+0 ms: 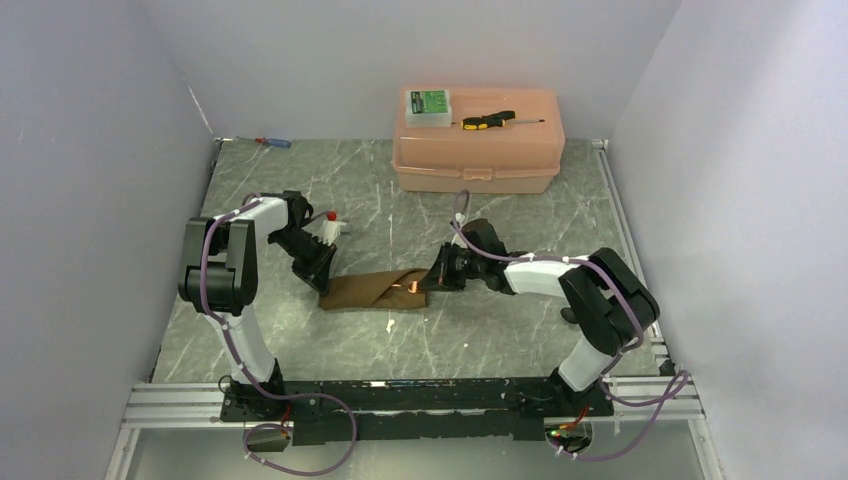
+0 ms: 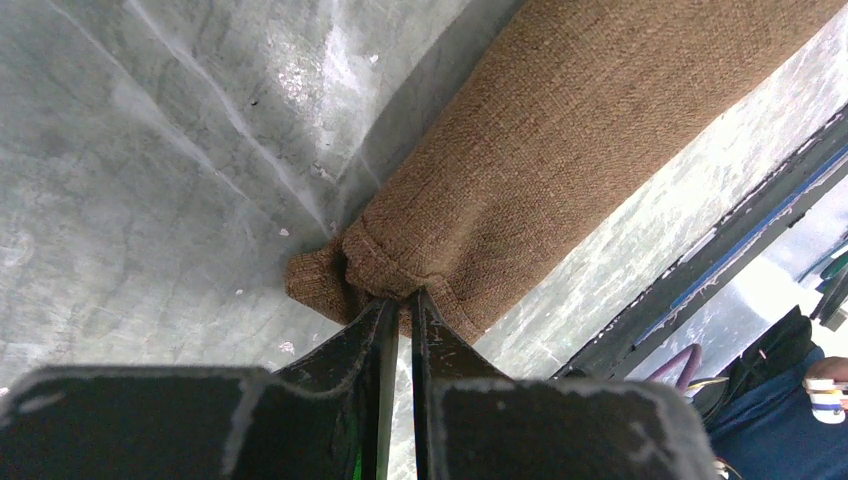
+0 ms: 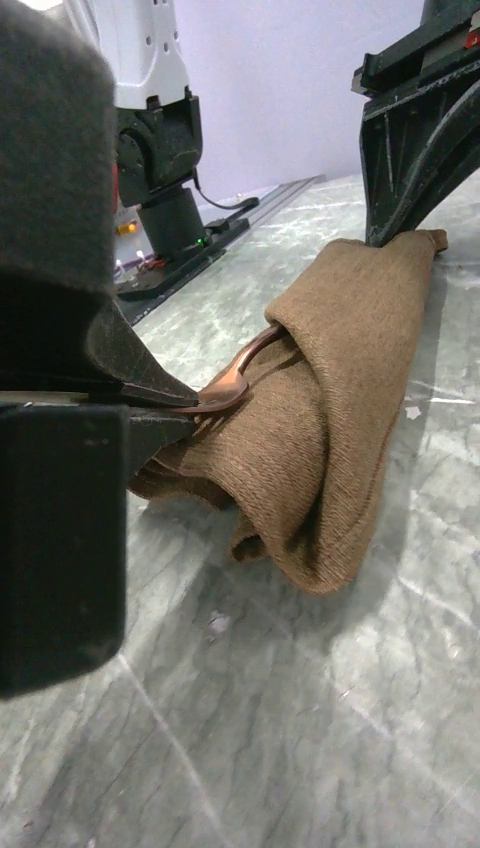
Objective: Fold the napkin into a case and place the utensils inside
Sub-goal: Insert the fork into the folded napkin.
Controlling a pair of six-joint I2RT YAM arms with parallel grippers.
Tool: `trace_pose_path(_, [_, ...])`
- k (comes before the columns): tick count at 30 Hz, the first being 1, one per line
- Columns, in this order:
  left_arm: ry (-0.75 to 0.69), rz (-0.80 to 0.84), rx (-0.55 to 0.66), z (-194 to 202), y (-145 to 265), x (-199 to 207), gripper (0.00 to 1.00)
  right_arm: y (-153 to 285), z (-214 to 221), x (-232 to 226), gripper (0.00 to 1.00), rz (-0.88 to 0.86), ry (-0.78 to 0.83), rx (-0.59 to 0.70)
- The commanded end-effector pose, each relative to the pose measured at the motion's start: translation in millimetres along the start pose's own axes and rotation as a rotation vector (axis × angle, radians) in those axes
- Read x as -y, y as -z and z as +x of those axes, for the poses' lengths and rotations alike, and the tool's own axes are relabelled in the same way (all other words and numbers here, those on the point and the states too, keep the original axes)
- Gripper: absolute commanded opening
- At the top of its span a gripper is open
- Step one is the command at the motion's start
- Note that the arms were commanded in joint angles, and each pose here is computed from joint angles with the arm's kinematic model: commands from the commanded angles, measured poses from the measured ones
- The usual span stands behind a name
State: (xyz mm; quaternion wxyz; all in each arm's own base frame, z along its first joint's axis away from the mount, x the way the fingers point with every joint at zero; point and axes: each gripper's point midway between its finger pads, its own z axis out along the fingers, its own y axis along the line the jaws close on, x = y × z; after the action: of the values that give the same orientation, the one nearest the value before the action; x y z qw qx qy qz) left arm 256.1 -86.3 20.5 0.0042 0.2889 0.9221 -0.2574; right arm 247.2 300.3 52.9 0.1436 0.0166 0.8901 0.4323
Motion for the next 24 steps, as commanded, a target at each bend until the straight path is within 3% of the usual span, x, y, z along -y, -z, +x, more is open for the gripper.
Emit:
trace_pose_path(1, [-0.027,0.017,0.002,-4.2,1.3,4.9,0.14,-9.9,-9.8,-10.8,0.0,0.002,0.052,0.029])
trace_pose_path(7, [-0.025,0.018,-0.002,-2.1,-0.5,4.2,0.14,-15.6,-7.5,-8.1,0.0,0.006,0.046,0.004])
trace_pose_path(14, [-0.032,0.013,-0.006,-0.7,-0.2,3.5,0.14,-14.9,-18.7,7.9,0.34,0.119,0.08,0.012])
trace_pose_path(20, [-0.031,0.012,-0.004,-2.2,0.0,3.0,0.14,-1.0,-41.3,9.8,0.48,0.227,0.152,0.048])
trace_pose_path(24, [-0.025,0.015,-0.007,-1.3,-0.5,3.7,0.13,20.5,-41.6,14.7,0.51,0.287,0.182,0.073])
